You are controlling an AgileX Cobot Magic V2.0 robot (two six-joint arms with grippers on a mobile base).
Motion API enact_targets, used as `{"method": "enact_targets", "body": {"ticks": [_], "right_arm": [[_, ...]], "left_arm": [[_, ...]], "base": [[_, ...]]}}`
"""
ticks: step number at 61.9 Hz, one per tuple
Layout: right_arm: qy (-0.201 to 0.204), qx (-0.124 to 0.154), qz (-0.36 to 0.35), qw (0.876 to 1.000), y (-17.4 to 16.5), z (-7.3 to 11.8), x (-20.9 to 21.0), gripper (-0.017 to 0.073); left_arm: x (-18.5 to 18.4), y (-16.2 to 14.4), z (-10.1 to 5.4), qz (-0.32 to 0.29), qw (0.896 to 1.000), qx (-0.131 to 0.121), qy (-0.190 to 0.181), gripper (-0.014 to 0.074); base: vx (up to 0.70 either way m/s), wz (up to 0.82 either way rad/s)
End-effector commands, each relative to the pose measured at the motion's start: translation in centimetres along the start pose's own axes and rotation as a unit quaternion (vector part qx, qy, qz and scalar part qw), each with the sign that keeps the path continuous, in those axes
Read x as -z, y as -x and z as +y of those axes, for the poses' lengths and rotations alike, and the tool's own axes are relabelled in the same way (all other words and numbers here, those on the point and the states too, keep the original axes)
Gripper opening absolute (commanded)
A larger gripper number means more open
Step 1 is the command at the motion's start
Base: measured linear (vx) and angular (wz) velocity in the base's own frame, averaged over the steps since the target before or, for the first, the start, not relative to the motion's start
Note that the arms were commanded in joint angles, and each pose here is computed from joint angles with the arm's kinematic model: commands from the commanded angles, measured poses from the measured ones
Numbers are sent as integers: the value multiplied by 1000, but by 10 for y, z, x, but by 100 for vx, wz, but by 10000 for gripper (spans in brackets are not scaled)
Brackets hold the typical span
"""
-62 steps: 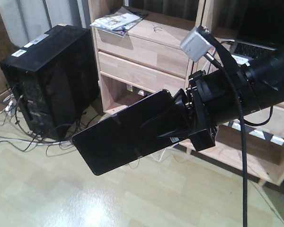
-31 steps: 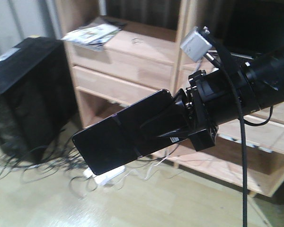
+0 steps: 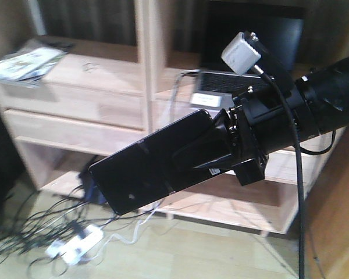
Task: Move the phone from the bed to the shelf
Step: 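Carry the phone in the right gripper toward the wooden shelf unit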
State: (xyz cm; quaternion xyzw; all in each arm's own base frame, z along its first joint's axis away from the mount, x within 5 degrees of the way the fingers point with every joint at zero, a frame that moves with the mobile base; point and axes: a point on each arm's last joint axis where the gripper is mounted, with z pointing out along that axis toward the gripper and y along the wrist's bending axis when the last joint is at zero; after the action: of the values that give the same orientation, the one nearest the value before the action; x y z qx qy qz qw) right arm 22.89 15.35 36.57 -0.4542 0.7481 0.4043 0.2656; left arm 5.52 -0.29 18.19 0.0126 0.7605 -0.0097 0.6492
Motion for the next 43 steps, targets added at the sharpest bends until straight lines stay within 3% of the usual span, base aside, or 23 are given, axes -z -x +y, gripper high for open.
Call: {"method": "enact_targets", "body": {"ticks": [1,43], "right_arm": [[37,14,-34,999,11,20,12,-4],[37,14,-34,999,11,20,12,-4]], "left_arm": [[0,6,1,-39,999,7,2,1],[0,6,1,-39,999,7,2,1]], "base": [[15,-42],[11,-24]]}}
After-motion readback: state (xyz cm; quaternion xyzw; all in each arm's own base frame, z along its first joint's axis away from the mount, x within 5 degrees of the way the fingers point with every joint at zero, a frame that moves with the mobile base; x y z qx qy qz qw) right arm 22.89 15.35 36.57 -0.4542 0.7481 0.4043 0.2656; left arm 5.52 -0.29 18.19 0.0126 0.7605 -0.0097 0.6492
